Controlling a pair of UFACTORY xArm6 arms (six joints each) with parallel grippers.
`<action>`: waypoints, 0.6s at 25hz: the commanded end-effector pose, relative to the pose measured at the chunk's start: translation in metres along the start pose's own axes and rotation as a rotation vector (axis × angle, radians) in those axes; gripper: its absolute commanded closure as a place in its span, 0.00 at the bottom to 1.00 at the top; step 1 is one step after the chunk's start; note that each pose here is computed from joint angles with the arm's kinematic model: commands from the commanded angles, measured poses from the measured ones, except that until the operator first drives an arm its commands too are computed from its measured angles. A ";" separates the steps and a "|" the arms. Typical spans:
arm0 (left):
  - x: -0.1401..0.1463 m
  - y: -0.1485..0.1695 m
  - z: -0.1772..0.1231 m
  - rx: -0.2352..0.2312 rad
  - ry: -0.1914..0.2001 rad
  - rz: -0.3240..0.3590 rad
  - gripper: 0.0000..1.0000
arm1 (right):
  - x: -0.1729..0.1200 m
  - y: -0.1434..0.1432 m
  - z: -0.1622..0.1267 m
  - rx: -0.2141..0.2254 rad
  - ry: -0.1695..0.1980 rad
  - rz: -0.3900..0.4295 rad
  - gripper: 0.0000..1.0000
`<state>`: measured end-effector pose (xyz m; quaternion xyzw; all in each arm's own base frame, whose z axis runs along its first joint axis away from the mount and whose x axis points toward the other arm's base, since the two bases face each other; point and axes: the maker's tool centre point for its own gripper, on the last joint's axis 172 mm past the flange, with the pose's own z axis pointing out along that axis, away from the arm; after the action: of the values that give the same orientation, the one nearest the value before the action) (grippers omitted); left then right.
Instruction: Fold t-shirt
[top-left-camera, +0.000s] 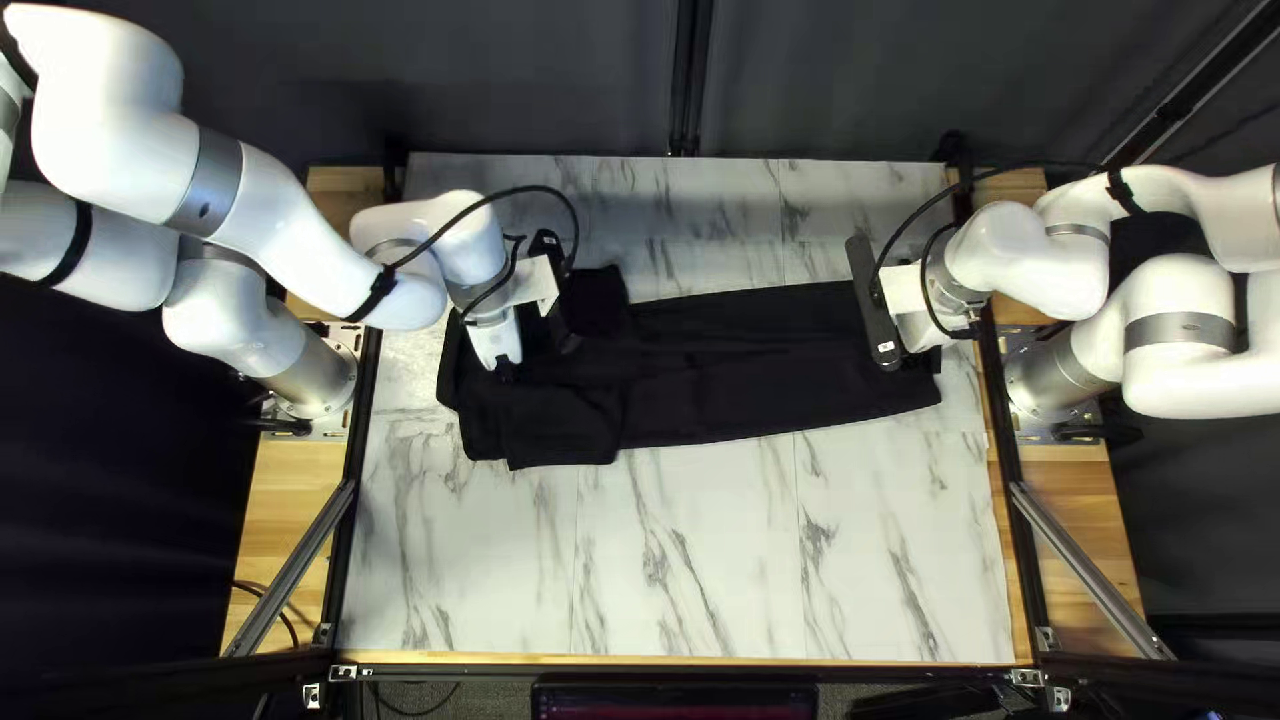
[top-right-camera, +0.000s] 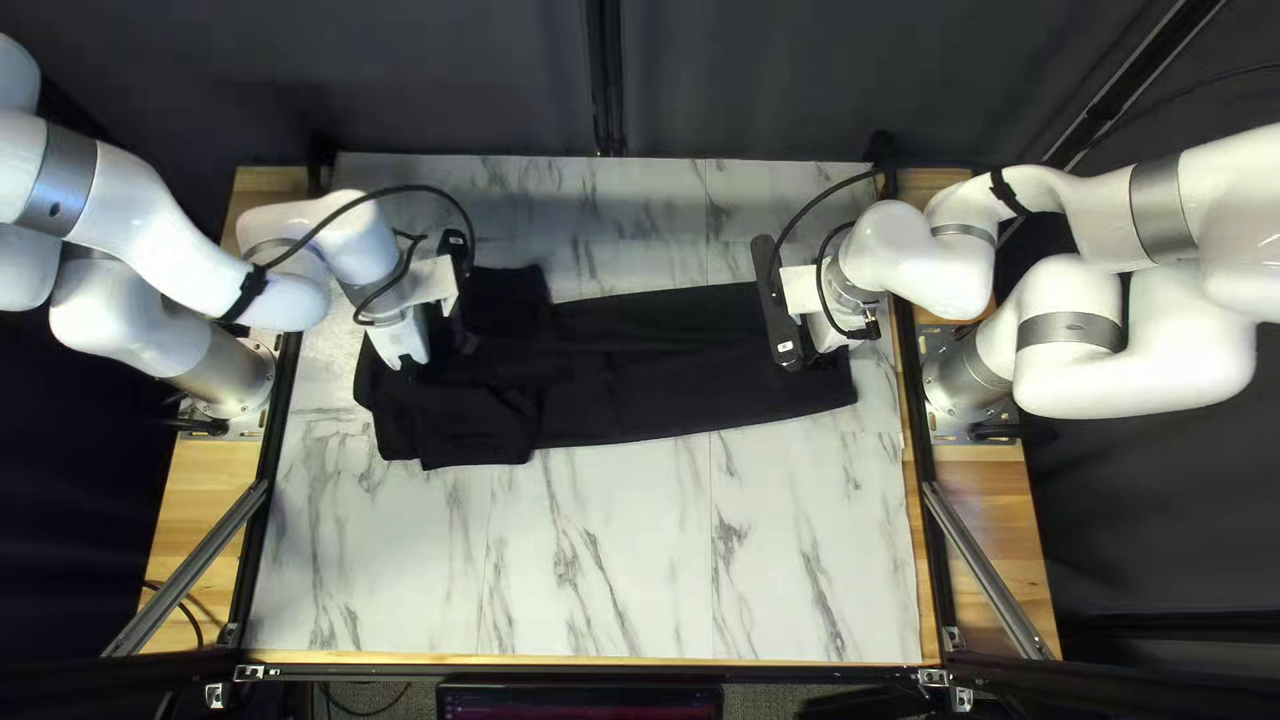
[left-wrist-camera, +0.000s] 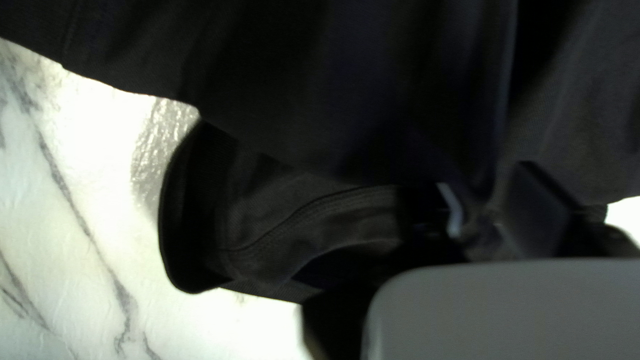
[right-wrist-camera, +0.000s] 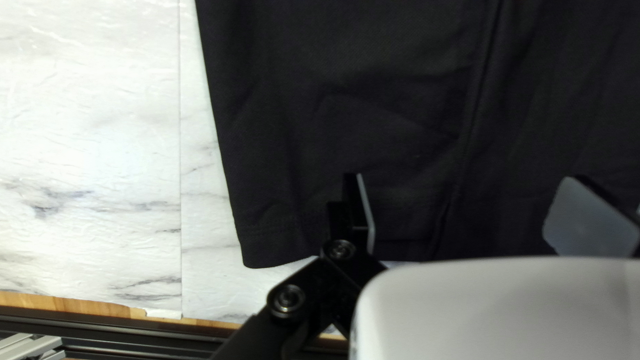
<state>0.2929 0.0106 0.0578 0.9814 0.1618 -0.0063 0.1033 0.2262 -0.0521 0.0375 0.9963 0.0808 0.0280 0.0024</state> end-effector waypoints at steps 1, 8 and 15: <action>0.005 0.000 -0.013 0.003 0.016 0.008 1.00 | -0.001 -0.001 0.000 0.001 -0.001 0.003 0.00; 0.021 -0.009 -0.048 0.032 0.054 0.043 1.00 | -0.004 -0.003 -0.003 0.000 -0.003 0.010 0.00; 0.042 -0.037 -0.079 0.080 0.080 0.102 1.00 | -0.005 -0.006 -0.003 0.000 -0.004 0.018 0.00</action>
<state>0.3158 0.0623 0.1199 0.9892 0.1269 0.0304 0.0663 0.2203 -0.0478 0.0407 0.9970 0.0733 0.0265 0.0027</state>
